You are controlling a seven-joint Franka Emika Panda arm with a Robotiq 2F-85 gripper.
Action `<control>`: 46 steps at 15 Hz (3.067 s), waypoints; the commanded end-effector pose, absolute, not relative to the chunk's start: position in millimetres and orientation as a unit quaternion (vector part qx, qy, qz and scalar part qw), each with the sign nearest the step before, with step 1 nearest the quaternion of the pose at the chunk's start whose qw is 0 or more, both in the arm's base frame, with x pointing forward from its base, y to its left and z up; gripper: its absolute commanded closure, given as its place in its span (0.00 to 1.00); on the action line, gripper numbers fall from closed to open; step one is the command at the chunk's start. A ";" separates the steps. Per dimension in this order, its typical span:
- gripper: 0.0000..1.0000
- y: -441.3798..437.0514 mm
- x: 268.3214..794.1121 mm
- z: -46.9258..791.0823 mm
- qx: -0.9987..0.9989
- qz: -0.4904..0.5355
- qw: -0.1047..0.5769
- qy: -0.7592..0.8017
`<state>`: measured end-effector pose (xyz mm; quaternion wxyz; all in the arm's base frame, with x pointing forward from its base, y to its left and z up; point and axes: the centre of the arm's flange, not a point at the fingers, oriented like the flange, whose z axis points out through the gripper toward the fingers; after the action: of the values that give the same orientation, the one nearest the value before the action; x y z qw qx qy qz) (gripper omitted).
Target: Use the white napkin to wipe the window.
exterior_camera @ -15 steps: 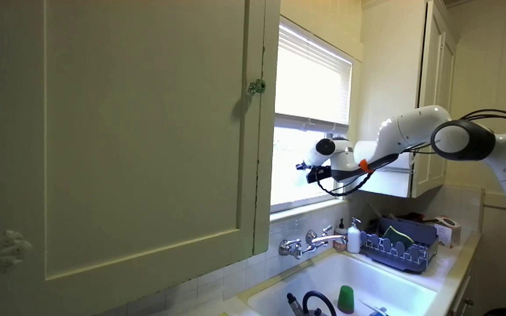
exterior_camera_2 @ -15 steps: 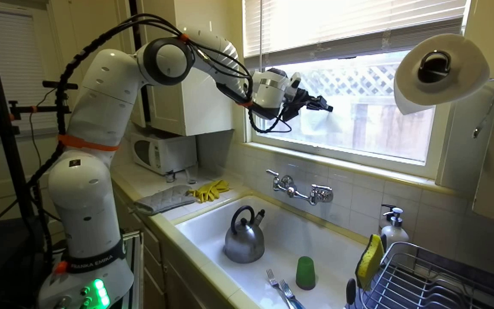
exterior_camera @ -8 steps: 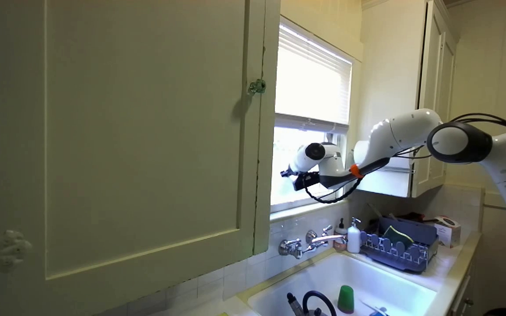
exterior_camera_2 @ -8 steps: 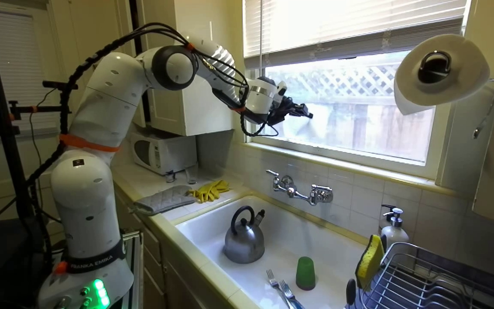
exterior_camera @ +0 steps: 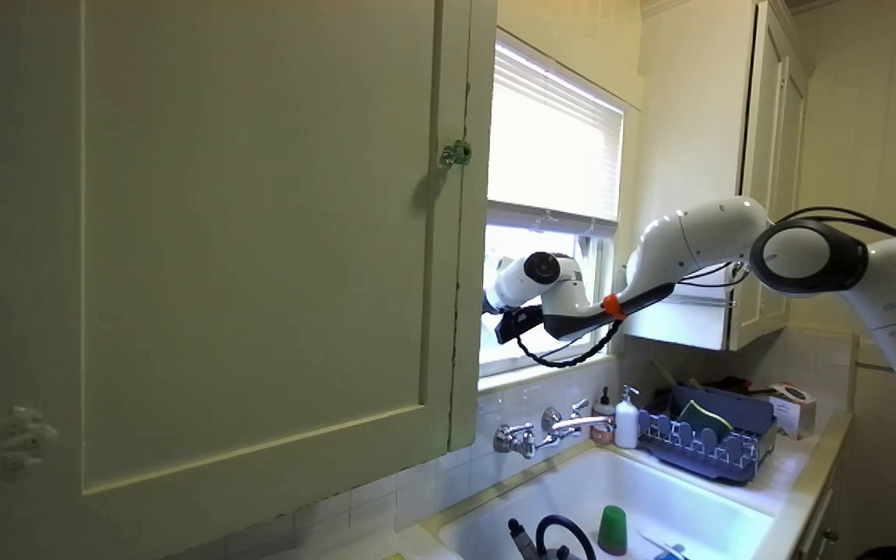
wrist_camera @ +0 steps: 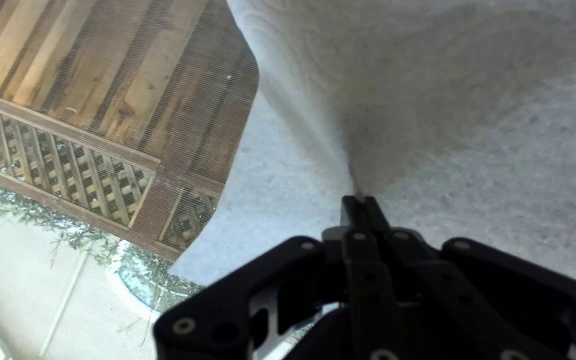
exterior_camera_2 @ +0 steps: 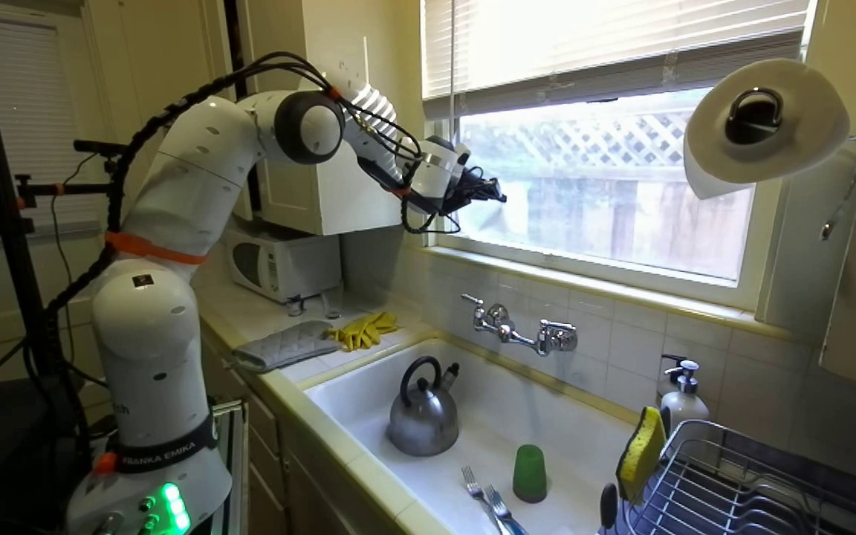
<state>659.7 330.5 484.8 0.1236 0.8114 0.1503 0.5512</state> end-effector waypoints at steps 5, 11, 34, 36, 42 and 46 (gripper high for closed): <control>1.00 289.3 677.8 487.5 0.812 0.551 0.140 0.134; 1.00 217.1 691.4 502.9 0.814 0.552 0.168 0.070; 1.00 324.6 681.3 447.3 0.828 0.511 0.130 0.189; 1.00 323.0 680.7 440.6 0.832 0.505 0.134 0.189; 1.00 251.8 711.9 431.0 0.851 0.487 0.156 0.123; 1.00 193.3 730.4 444.5 0.852 0.485 0.181 0.071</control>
<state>715.4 220.2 436.1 0.1673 0.8493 0.1016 0.4902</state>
